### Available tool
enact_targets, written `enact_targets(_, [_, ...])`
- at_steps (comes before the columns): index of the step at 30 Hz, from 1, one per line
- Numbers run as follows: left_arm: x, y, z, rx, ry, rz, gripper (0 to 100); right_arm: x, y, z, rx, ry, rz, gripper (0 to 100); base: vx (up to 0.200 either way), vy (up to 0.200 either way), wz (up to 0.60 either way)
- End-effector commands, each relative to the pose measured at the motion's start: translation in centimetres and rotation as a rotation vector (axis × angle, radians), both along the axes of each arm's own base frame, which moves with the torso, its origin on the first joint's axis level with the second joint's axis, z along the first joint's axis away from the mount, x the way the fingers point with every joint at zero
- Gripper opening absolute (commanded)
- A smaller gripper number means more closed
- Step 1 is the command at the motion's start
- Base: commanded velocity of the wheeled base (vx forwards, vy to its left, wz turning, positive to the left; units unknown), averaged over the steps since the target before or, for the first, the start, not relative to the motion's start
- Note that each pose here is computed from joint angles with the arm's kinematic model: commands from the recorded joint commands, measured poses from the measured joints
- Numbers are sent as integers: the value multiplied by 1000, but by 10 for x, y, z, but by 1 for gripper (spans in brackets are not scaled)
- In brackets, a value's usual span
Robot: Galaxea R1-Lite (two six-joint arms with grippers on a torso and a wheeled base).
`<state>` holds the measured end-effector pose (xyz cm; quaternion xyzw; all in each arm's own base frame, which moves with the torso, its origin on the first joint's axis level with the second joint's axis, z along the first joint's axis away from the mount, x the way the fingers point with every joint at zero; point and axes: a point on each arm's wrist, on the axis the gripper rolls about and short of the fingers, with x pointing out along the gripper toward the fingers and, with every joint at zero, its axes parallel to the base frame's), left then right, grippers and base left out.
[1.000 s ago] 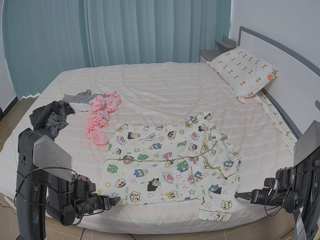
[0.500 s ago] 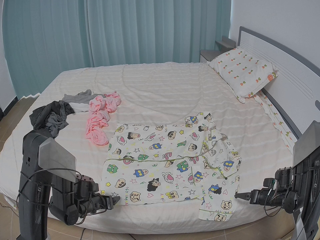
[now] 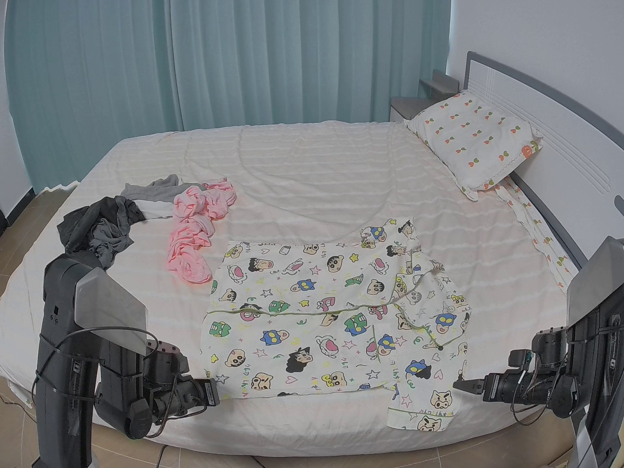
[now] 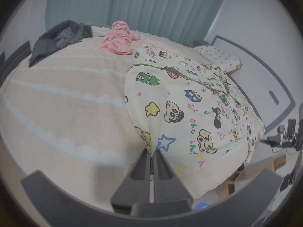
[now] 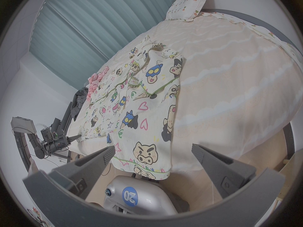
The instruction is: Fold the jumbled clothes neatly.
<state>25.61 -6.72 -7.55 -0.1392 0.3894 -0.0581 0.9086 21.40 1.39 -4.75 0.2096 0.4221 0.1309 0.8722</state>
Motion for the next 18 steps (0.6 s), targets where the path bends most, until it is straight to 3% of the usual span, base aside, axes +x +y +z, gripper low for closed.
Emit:
enact_targets(1, [1,1,6,-22,-12,53,0,-4,-1,-8,-3,42,-2,100,0,0,0])
enact_targets(9, [3,3,8,-57,-30,122,0,0,9,-19,-12,47,58,100,0,0,0])
enact_targets(18, [1,2,12,-82,-64,119,0,23,29,-27,-26,-46,149,100,0,0,0])
